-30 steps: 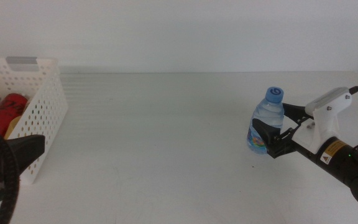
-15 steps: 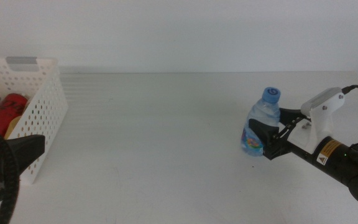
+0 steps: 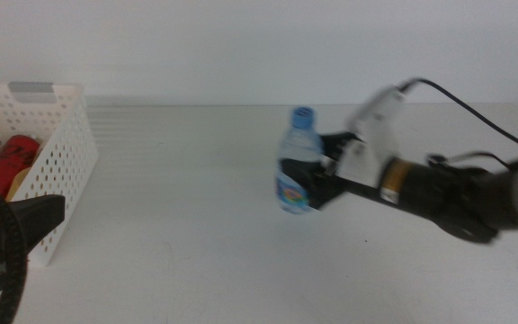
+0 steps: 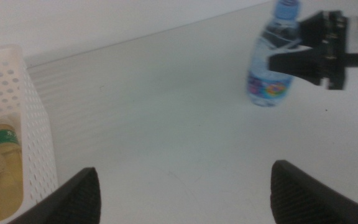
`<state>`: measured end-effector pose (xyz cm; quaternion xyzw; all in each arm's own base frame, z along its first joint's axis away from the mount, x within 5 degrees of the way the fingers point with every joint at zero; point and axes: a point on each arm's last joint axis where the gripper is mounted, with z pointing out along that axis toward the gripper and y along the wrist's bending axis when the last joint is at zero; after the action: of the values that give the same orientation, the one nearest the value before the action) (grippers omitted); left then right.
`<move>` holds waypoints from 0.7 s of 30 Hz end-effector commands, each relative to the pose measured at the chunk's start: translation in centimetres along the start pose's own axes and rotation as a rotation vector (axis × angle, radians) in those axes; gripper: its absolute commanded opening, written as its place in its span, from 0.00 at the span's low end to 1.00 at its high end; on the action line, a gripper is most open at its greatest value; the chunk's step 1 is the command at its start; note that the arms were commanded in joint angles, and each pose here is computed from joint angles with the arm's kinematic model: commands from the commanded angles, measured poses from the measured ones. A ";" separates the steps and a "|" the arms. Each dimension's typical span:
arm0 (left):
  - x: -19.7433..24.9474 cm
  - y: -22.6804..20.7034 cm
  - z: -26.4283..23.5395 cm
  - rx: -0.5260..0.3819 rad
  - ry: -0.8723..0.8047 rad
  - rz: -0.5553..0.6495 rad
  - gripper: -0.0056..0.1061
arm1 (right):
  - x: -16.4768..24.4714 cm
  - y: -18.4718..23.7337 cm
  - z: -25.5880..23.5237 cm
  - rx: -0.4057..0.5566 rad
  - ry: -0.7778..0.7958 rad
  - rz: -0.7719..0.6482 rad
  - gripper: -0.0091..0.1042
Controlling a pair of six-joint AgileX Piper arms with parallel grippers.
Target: Use arms to grab the bottles and put them into the dustbin to the left of the table.
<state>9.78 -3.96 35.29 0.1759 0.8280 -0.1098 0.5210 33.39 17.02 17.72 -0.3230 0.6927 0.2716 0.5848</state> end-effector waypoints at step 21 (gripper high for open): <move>-1.3 0.0 -0.4 -0.003 -0.090 -0.022 0.86 | -5.8 2.8 12.5 -0.142 -0.201 -0.044 0.09</move>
<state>9.78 -3.96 35.29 0.1759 0.8280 -0.1098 0.5210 39.96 28.69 15.44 -0.3633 0.6777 0.3004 0.5644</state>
